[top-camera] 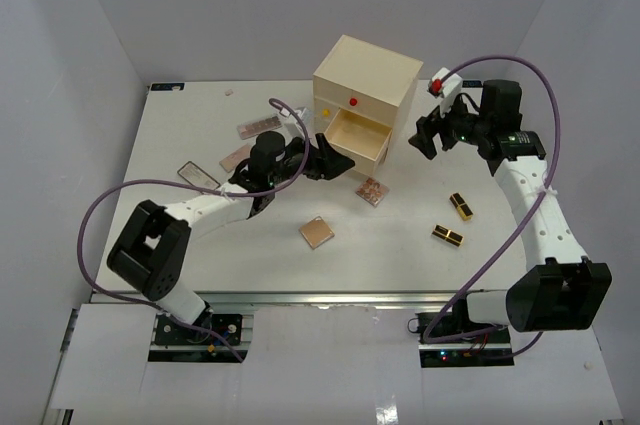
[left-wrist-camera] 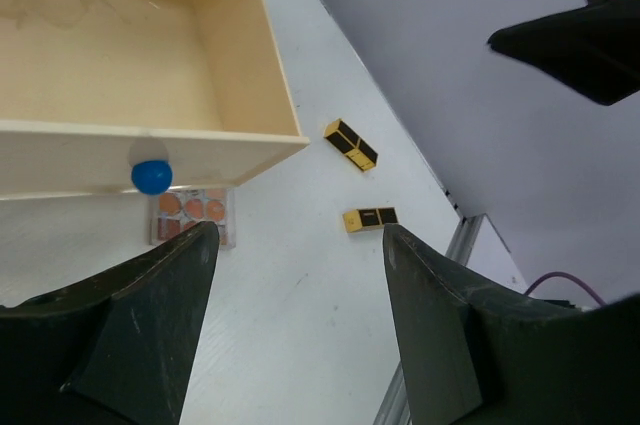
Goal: Organize the makeup
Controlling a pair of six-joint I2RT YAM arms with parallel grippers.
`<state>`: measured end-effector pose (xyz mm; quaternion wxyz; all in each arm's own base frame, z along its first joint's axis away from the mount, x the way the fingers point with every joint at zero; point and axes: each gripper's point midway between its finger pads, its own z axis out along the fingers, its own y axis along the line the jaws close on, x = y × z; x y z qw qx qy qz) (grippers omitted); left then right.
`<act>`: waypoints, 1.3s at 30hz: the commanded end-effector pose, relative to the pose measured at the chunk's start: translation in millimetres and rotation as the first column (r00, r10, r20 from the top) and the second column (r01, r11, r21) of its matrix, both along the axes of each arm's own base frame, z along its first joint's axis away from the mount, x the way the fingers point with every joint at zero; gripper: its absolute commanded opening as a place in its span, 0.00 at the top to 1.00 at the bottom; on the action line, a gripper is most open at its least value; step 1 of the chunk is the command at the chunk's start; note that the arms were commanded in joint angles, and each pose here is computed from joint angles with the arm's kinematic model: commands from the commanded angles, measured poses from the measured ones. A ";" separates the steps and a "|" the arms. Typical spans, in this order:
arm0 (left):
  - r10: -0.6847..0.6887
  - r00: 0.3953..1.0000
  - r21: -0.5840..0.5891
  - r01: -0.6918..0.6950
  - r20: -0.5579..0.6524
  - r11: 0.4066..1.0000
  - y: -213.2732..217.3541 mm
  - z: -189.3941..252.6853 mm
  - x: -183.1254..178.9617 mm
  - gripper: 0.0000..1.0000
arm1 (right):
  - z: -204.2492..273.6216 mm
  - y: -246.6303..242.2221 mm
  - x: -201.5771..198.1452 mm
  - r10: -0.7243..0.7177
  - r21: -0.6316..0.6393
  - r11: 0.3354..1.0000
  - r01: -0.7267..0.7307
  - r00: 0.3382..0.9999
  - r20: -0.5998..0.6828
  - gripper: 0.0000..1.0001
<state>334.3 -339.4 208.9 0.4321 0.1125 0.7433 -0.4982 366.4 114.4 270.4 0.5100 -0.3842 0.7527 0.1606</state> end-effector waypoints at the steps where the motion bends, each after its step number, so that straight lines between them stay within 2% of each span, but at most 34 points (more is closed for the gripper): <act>1: 0.035 0.996 0.092 -0.042 0.081 0.995 32.3 8.5 -15.4 0.22 | -35.5 -23.6 -24.7 -0.018 -0.049 0.999 0.014 0.995 -0.097 0.15; 7: 0.072 0.985 0.219 -0.106 0.158 0.970 66.8 33.7 -31.3 0.21 | -104.5 -70.3 -35.3 -0.174 -0.243 0.963 0.117 0.958 -0.229 0.14; 10: 0.074 0.966 0.290 -0.146 0.246 0.946 86.0 51.4 -38.9 0.20 | -132.0 -91.5 -40.7 -0.247 -0.328 0.932 0.153 0.932 -0.267 0.14; 15: 0.113 0.941 0.416 -0.246 0.318 0.876 122.1 39.9 -45.3 0.18 | -169.8 -118.3 -49.3 -0.321 -0.425 0.890 0.167 0.891 -0.321 0.14; 17: 0.131 0.933 0.464 -0.285 0.336 0.839 137.4 21.8 -48.1 0.17 | -187.4 -129.3 -48.8 -0.350 -0.463 0.869 0.172 0.876 -0.332 0.13; 23: 0.158 0.918 0.474 -0.329 0.364 0.817 153.3 15.9 -56.3 0.17 | -213.5 -144.5 -43.6 -0.404 -0.524 0.832 0.182 0.846 -0.348 0.15; 28: 0.199 0.899 0.448 -0.373 0.389 0.812 167.7 15.3 -67.8 0.14 | -242.7 -154.5 -46.8 -0.435 -0.565 0.810 0.158 0.808 -0.398 0.26; 34: 0.206 0.895 0.439 -0.381 0.396 0.813 169.4 18.5 -68.6 0.13 | -253.6 -160.2 -47.8 -0.440 -0.540 0.826 0.162 0.784 -0.438 0.40; 36: 0.198 0.900 0.440 -0.370 0.389 0.818 167.5 17.0 -69.6 0.13 | -255.3 -158.0 -47.5 -0.425 -0.515 0.843 0.156 0.781 -0.458 0.56; 37: 0.195 0.901 0.439 -0.366 0.387 0.820 166.8 16.7 -69.9 0.13 | -254.8 -158.2 -47.6 -0.424 -0.512 0.845 0.155 0.778 -0.463 0.59; 39: 0.193 0.904 0.443 -0.363 0.382 0.820 166.2 15.1 -69.6 0.13 | -247.0 -149.4 -46.1 -0.385 -0.467 0.872 0.147 0.795 -0.469 0.84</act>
